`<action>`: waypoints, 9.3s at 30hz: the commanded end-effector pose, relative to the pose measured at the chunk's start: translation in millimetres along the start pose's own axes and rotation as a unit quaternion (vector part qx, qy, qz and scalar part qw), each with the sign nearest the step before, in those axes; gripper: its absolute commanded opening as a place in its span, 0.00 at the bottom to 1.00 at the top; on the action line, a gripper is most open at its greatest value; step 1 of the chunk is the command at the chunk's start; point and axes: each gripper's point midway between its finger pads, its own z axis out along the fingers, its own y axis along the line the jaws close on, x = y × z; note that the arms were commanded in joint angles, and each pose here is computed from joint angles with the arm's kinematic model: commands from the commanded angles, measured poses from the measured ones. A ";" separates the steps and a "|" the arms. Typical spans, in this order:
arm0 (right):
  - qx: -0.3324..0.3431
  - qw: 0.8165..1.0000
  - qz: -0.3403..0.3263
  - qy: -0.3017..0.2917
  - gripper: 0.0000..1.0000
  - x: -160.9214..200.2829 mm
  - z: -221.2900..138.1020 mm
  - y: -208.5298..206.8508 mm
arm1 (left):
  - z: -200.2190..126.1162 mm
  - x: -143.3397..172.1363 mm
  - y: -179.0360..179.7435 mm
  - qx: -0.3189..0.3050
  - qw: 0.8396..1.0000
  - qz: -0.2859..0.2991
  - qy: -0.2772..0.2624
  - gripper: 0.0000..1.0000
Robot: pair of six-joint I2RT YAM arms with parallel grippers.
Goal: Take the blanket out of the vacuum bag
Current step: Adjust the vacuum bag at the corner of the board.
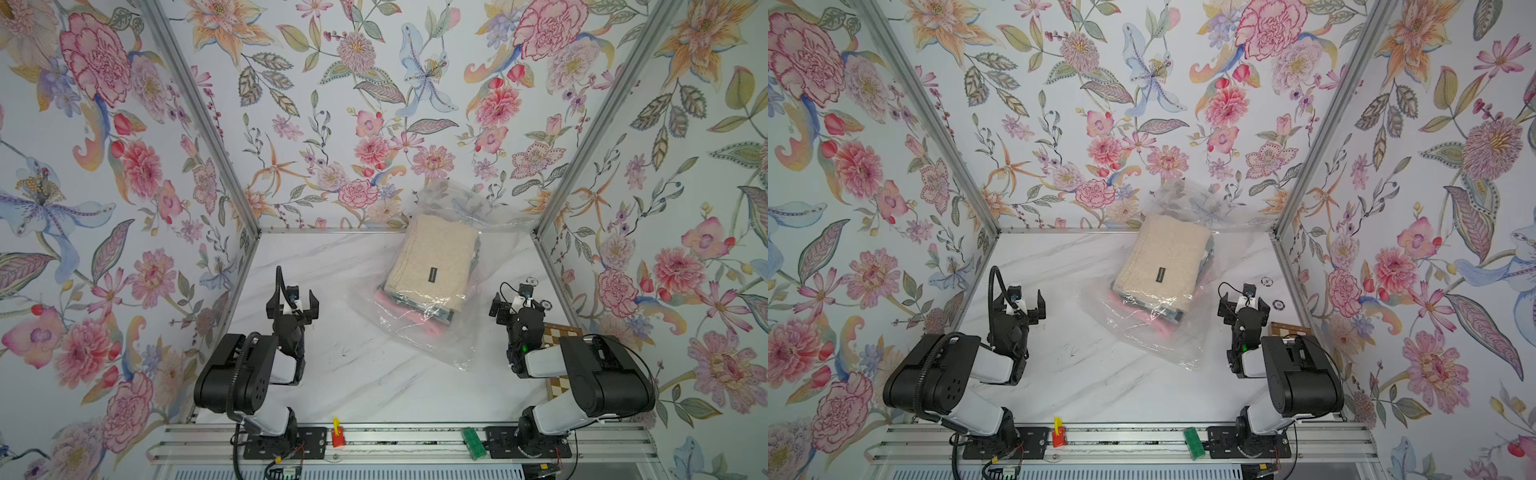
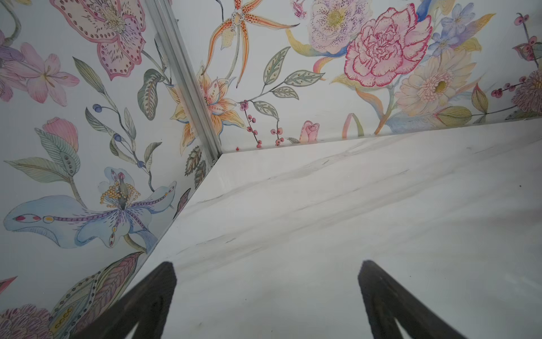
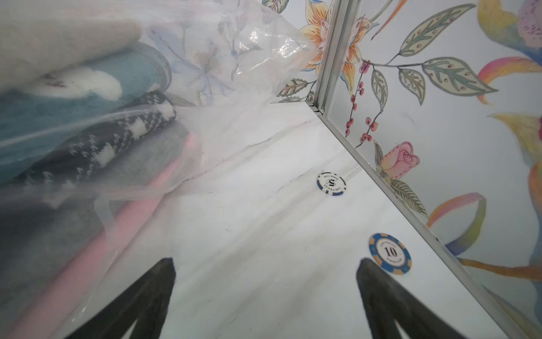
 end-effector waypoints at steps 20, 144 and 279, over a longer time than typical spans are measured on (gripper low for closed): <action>-0.001 1.000 -0.001 -0.008 0.99 -6.4 2.6 1.7 | 2.6 -7.7 2.3 -0.002 1.000 0.001 -0.011 1.00; -0.448 0.844 0.112 0.272 0.00 -73.3 14.0 309.0 | 86.5 -118.1 -101.9 0.301 0.919 -0.185 0.174 0.99; -0.473 0.822 0.234 0.215 0.58 -38.3 -63.2 247.7 | -86.7 -175.7 -289.5 0.270 0.943 0.104 0.162 0.00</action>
